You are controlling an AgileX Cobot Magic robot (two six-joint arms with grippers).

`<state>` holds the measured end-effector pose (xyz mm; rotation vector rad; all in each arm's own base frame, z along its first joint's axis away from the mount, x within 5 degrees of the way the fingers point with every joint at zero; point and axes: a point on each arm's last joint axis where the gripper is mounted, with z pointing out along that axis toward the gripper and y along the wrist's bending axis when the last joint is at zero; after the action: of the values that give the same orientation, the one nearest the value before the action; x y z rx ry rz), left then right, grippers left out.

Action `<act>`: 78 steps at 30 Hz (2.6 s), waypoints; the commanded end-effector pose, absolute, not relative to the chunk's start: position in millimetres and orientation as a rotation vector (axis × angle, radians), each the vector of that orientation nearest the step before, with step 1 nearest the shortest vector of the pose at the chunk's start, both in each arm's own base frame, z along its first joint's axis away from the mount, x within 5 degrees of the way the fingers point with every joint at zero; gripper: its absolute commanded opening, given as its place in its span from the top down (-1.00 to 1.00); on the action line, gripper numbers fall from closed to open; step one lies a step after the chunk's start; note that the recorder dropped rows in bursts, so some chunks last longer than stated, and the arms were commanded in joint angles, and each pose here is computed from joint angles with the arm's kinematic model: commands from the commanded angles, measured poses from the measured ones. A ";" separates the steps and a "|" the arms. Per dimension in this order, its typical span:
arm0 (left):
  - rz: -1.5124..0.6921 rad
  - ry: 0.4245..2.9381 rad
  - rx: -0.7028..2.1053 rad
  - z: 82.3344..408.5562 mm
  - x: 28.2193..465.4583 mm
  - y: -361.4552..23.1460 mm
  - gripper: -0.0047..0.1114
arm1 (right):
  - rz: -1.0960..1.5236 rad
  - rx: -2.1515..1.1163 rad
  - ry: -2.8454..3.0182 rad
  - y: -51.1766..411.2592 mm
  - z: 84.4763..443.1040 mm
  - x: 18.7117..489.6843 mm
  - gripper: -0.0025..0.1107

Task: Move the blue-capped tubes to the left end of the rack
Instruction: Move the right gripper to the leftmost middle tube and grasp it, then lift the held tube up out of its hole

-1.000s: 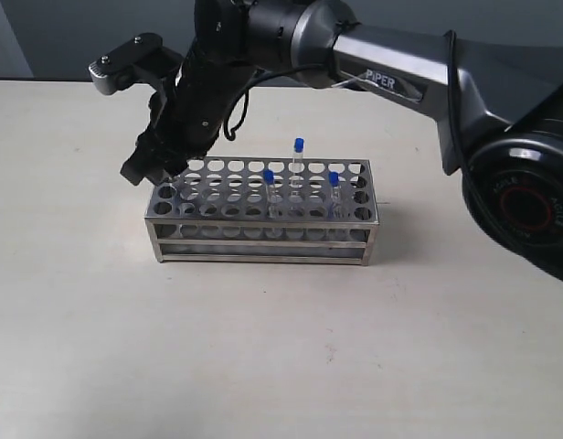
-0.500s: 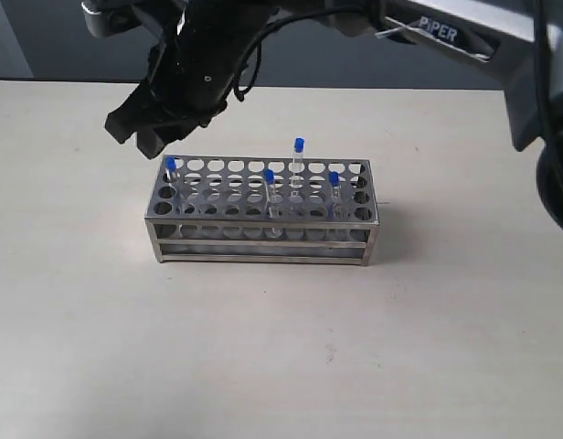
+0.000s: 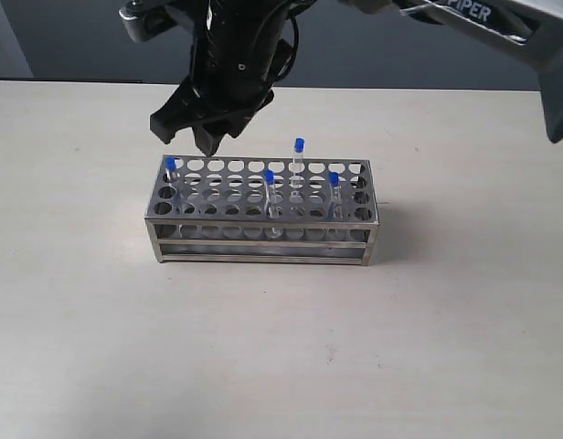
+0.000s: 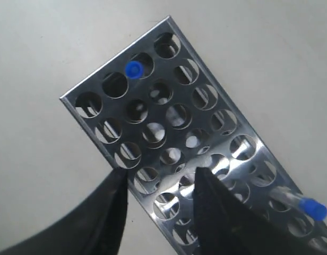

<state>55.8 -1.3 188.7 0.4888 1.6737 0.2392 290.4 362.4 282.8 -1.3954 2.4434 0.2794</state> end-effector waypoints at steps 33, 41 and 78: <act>0.230 1.666 0.488 190.8 55.9 -1.9 0.90 | 0.137 -1.280 2.650 337.3 241.9 302.0 0.26; 0.230 1.666 0.488 190.8 55.9 -1.9 0.90 | 0.107 -1.299 2.688 340.1 221.8 304.9 0.26; 0.228 1.669 0.485 190.6 55.9 -1.8 0.90 | 0.346 -1.339 2.285 336.8 311.8 290.2 0.96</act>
<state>55.8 -1.3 188.7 0.4888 1.6737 0.2392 288.7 332.7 304.3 -1.3336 2.3843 0.2911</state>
